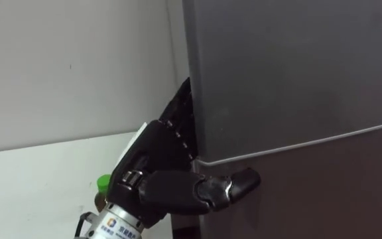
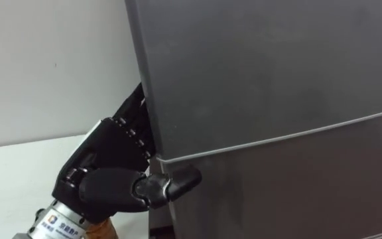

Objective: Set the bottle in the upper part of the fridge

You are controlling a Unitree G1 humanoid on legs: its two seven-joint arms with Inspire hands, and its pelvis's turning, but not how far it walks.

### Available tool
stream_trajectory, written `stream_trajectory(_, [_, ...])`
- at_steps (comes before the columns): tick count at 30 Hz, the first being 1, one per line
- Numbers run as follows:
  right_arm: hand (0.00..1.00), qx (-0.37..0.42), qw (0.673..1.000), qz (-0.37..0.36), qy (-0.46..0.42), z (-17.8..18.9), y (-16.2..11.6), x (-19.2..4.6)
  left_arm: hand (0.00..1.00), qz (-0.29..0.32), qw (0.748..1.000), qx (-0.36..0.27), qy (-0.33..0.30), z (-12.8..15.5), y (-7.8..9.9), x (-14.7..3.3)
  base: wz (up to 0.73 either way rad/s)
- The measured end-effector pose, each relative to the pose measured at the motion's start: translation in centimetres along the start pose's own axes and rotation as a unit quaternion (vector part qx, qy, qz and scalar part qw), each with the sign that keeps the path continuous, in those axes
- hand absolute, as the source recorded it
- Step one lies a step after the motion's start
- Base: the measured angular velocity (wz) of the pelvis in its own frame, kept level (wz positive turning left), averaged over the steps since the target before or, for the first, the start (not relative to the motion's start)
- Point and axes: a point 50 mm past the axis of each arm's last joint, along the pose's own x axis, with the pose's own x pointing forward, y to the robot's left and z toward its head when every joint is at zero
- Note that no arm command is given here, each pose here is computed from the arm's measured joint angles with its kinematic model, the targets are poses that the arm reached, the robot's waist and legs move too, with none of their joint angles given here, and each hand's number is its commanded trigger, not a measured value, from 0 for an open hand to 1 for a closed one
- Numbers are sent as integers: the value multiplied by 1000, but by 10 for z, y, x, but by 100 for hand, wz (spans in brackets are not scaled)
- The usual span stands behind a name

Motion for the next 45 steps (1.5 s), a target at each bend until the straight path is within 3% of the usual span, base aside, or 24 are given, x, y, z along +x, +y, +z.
stream_trajectory(6, [0, -6, 1000, 4, -2, 1, 1, 0, 100, 0, 1000, -6, -5, 0, 1, 0, 1])
stream_trajectory(8, [0, -8, 1000, 6, -4, 3, 2, 0, 77, 4, 1000, -8, -6, -2, 1, 1, 6])
stream_trajectory(12, [0, -9, 1000, 7, -2, 3, 3, 0, 49, 4, 1000, -7, -11, -2, 1, 2, 0])
stream_trajectory(13, [0, -9, 1000, 7, -2, 3, 3, 0, 30, 2, 1000, -8, -12, -2, 0, 2, 0])
stream_trajectory(17, [0, -9, 1000, 7, -1, 2, 3, 1, 11, -3, 1000, -11, -12, -2, -1, 2, 0])
stream_trajectory(23, [0, -8, 1000, 7, -1, 2, 2, 0, 0, -23, 999, -17, -13, -3, -5, 3, 0])
stream_trajectory(45, [0, -11, 1000, 14, -5, 1, 2, 0, 0, -65, 998, -20, 2, -10, -16, 4, 1])
